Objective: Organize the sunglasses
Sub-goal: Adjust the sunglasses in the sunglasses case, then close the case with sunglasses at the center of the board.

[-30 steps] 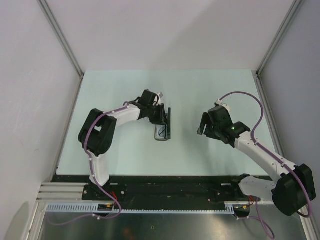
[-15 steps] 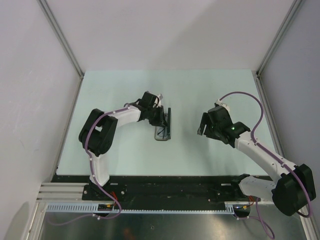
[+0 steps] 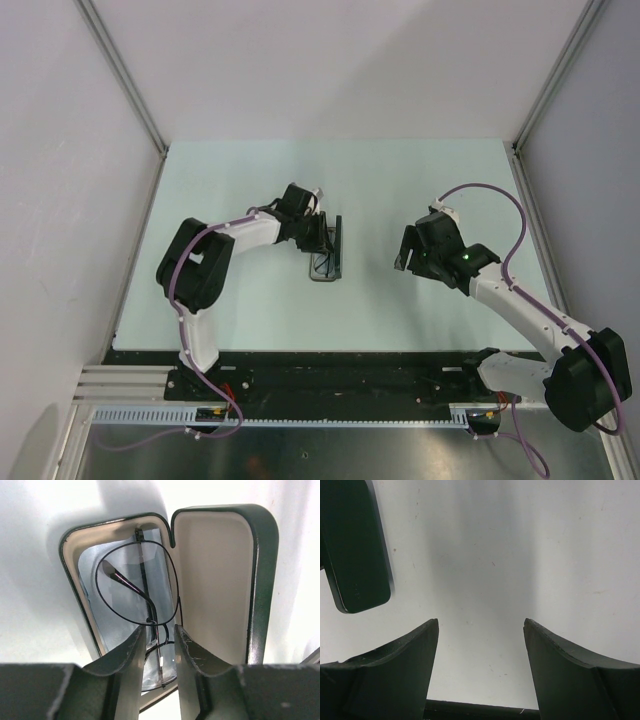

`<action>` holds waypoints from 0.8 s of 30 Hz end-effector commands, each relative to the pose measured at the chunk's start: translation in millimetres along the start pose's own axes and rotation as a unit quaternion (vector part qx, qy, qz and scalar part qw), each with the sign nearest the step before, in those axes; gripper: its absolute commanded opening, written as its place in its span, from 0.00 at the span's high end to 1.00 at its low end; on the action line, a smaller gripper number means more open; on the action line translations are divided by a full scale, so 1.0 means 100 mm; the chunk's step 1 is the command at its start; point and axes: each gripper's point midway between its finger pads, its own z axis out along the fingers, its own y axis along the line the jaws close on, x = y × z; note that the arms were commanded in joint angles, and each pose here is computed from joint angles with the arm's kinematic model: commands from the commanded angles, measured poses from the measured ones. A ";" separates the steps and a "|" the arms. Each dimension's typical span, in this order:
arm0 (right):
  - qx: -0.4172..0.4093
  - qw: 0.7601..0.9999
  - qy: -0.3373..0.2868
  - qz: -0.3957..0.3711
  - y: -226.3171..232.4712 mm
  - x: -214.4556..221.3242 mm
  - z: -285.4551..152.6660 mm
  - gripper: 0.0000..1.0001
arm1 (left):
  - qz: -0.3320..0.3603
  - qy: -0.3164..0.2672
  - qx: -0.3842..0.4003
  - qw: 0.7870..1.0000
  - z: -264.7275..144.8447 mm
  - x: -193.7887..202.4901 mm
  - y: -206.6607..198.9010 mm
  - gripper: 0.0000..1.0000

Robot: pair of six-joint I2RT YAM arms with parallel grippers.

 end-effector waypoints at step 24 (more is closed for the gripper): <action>-0.074 0.996 -0.039 -0.007 0.50 -0.19 -0.02 0.25 | -0.044 -0.121 -0.076 0.989 -0.75 -0.26 0.36 0.57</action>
